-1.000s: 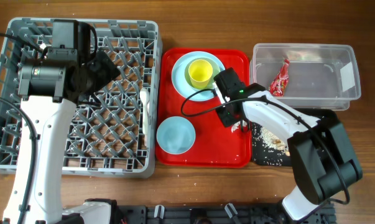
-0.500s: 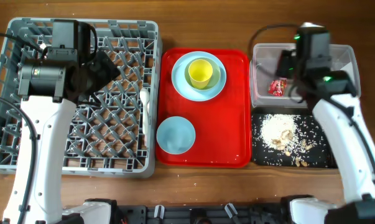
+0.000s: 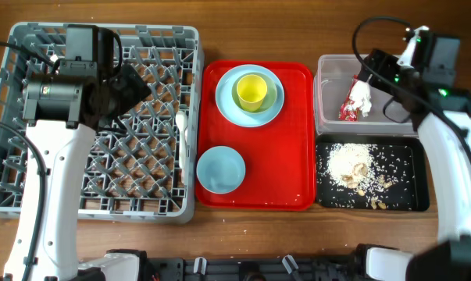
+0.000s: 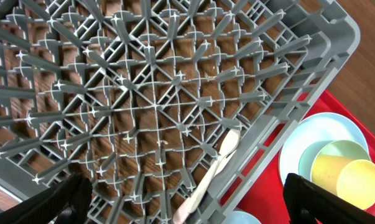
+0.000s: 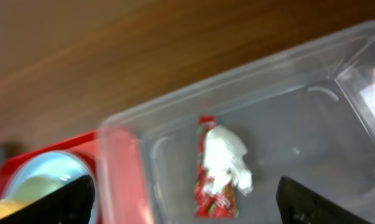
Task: Sort waste into correct bins and load items into the dishwasher rack
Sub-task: 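Carry the wrapper and tissue into the clear bin and release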
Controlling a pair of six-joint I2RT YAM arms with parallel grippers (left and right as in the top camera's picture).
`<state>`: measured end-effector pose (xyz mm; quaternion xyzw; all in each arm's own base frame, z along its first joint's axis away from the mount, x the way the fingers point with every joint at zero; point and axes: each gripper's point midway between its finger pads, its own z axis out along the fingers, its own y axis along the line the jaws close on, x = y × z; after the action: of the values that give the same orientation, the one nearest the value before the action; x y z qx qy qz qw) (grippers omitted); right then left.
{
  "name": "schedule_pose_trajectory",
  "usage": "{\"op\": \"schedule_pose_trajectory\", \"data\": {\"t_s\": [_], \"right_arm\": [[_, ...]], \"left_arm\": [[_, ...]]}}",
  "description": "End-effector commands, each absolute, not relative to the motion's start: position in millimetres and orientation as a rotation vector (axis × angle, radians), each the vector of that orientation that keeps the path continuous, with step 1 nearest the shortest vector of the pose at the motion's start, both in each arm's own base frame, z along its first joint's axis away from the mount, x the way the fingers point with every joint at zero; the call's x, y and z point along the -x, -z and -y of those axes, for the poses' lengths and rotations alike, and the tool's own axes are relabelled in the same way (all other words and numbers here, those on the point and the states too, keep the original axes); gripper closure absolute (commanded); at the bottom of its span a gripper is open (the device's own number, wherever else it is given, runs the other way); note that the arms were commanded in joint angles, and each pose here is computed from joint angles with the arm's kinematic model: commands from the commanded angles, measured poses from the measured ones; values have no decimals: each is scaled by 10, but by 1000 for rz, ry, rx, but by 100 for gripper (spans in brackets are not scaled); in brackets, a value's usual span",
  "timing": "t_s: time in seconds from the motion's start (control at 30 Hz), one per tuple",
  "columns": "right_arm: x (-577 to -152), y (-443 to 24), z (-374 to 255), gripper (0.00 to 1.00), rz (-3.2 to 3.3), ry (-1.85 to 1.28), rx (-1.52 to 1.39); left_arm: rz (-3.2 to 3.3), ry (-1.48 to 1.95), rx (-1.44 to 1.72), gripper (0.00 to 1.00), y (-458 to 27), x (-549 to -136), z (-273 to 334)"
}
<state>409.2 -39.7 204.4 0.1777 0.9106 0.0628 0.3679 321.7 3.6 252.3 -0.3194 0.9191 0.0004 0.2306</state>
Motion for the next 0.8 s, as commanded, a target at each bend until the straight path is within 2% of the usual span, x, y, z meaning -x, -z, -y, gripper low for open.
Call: {"op": "schedule_pose_trajectory", "data": {"t_s": [0.0, 0.07, 0.13, 0.27, 0.57, 0.77], "right_arm": [[-3602, -2799, 55, 5, -2211, -359, -337], [-3199, -3118, -44, 0, -2151, -386, -301], [-2858, -3265, -75, 0, -2123, -375, -296], [-2489, -3372, -125, 0, -2095, -374, -287], [-2584, -3262, -113, 0, -2140, -377, -302], [-2845, -2931, -78, 0, -2268, -385, -345]], "left_arm": [[-2521, -5, 868, 0, -2553, -3226, -56], [-2522, -4, 868, 0, -2553, -3226, -56], [-2522, -4, 868, 0, -2553, -3226, -56], [-2521, -5, 868, 0, -2553, -3226, -56], [-2522, -4, 868, 0, -2552, -3227, -56], [-2522, -4, 868, 0, -2553, -3226, -56]]}}
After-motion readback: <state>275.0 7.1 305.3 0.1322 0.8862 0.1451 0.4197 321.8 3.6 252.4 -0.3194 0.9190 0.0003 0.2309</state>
